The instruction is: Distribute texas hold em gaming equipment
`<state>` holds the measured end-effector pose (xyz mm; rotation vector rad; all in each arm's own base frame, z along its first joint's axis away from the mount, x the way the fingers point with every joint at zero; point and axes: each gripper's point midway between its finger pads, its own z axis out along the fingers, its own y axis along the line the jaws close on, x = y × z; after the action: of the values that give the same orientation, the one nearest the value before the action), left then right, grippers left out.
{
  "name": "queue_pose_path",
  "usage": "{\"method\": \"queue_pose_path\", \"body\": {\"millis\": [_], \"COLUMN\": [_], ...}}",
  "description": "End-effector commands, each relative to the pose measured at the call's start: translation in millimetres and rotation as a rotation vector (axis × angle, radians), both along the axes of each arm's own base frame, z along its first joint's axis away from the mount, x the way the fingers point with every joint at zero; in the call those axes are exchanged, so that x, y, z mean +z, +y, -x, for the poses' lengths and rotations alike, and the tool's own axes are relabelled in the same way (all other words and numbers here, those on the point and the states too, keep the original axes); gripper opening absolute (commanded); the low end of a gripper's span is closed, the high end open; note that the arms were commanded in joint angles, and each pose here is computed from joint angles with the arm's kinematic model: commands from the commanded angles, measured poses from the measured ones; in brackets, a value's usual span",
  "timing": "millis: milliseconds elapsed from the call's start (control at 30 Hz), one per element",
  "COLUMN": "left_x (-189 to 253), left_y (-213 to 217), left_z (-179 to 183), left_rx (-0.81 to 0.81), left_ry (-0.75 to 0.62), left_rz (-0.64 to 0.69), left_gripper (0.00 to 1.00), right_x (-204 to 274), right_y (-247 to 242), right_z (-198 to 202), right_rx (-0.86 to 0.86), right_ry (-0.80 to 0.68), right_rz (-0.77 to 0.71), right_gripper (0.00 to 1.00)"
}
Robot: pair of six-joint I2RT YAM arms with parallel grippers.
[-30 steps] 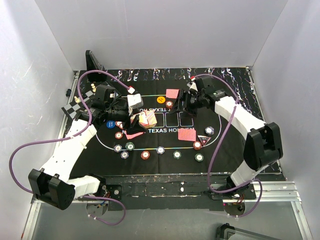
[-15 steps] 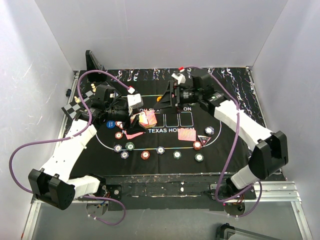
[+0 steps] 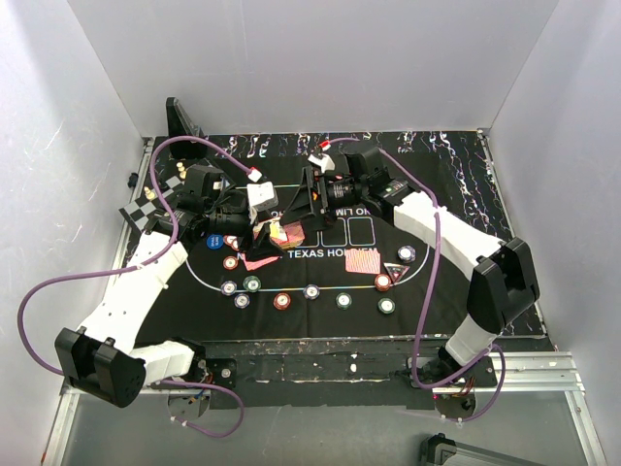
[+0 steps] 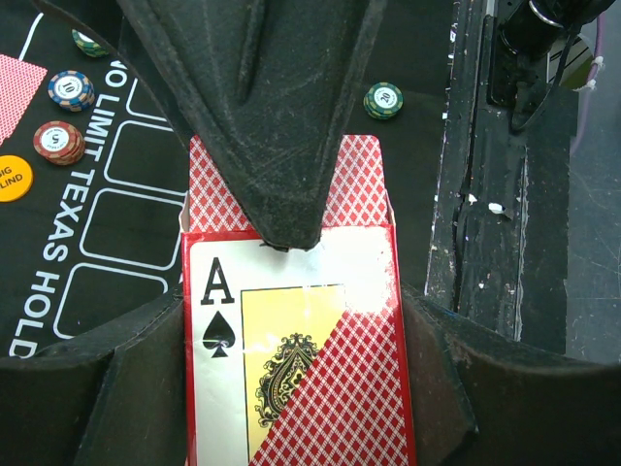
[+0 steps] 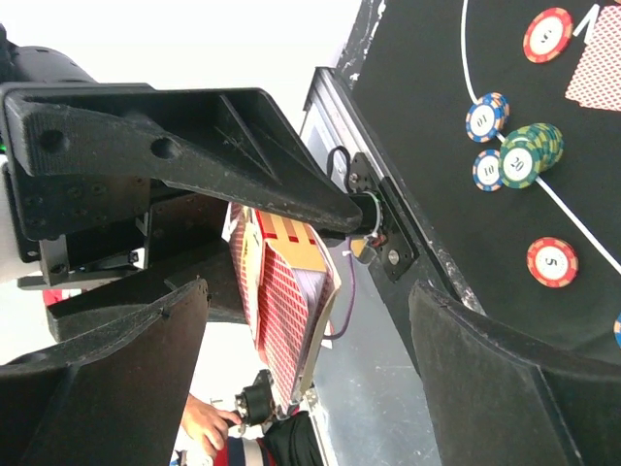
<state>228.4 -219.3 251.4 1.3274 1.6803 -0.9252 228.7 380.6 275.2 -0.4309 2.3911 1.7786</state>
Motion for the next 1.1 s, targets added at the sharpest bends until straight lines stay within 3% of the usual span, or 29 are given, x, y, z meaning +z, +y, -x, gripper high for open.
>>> {"method": "queue_pose_path", "body": {"millis": [0,433,800,1067], "left_x": [27.8,27.6,28.1,29.3], "left_y": [-2.1,-2.6,-3.2,-3.5], "left_z": [3.0,3.6,3.1,3.1], "left_rx": [-0.022,-0.023,-0.020,-0.020], "left_ry": [-0.078,-0.076,-0.070,-0.071], "left_rz": [0.056,0.060,0.064,0.068], "left_gripper": [0.00,0.00,0.00,0.00], "right_x": [8.6,-14.8,-6.8,1.6], "right_y": [6.5,-10.1,-27.6,-42.6], "right_z": [4.2,10.7,7.3,3.1], "right_rx": [0.039,0.006,-0.039,-0.070], "right_ry": [0.006,0.052,0.057,0.045], "right_rz": [-0.065,-0.020,-0.061,-0.075], "right_gripper": [0.91,0.79,0.54,0.46]}}
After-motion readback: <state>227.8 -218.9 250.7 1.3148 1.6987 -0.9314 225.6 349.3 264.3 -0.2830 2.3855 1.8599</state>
